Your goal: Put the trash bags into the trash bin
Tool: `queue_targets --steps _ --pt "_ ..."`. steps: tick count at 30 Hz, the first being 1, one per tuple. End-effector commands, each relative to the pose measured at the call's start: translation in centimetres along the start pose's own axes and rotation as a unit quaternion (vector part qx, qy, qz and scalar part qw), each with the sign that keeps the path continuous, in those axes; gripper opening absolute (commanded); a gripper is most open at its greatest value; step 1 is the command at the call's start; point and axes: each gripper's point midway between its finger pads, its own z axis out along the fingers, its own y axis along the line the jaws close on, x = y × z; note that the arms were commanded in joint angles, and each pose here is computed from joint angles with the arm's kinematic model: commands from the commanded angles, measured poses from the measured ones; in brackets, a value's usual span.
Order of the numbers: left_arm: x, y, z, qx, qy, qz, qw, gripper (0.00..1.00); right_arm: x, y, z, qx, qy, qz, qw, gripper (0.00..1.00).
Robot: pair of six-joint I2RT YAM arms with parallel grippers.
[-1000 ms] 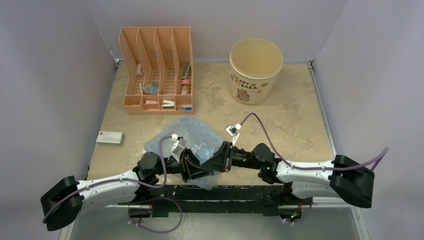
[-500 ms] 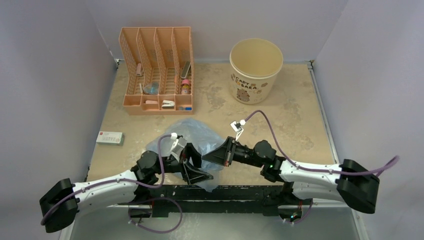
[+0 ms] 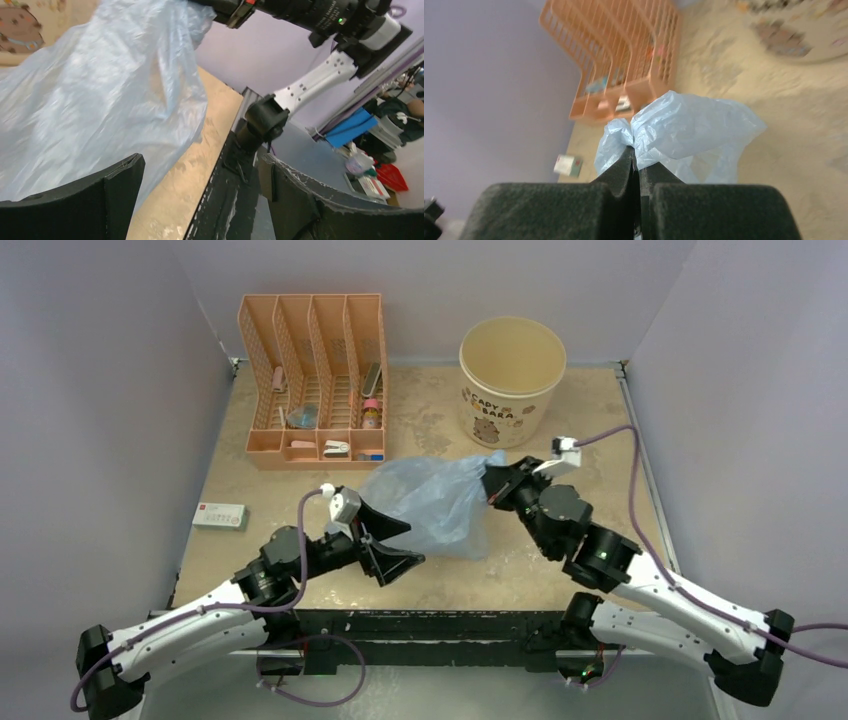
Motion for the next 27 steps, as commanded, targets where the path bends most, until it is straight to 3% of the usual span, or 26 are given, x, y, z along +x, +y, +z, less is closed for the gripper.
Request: queue_targets --steps 1,3,7,10,12,13,15,21,24,27 --pt "-4.3 -0.6 -0.1 -0.021 -0.041 0.042 0.998 0.85 -7.2 -2.7 -2.4 0.108 -0.103 -0.063 0.987 0.00" --pt "-5.4 -1.7 0.0 -0.001 -0.046 0.049 0.998 0.86 -8.4 -2.0 -2.9 0.105 -0.106 -0.082 0.985 0.00" --pt "-5.8 -2.7 0.2 0.015 -0.026 0.057 0.998 0.86 -12.8 -5.0 -7.1 0.211 -0.162 -0.029 0.964 0.00" --pt "-4.8 -1.1 0.6 -0.027 0.001 0.046 0.999 0.86 -16.7 -4.7 -10.5 0.193 -0.215 0.032 0.957 0.00" --pt "-4.3 0.2 1.0 -0.060 0.009 0.033 0.998 0.87 -16.9 -3.4 -11.0 0.128 -0.213 0.025 0.968 0.00" --pt "-4.2 1.0 1.2 -0.081 0.008 0.024 0.996 0.89 -16.1 -3.0 -10.6 0.097 -0.203 -0.029 0.974 0.00" --pt "-4.2 2.7 1.8 -0.126 0.004 0.004 0.992 0.98 -13.6 -2.9 -9.7 0.071 -0.164 -0.050 0.983 0.00" --pt "-6.6 5.8 5.8 -0.155 0.039 -0.043 0.986 1.00 -4.0 -5.6 -4.0 0.137 -0.015 -0.133 0.982 0.00" --pt "-9.2 7.8 7.1 -0.166 0.015 -0.076 0.983 0.99 -3.6 -6.0 -3.3 0.174 -0.007 -0.119 0.977 0.00" --pt "-12.2 9.6 8.7 -0.169 -0.004 -0.072 0.983 0.98 -2.1 -4.3 -2.6 0.099 0.007 -0.119 0.988 0.00"
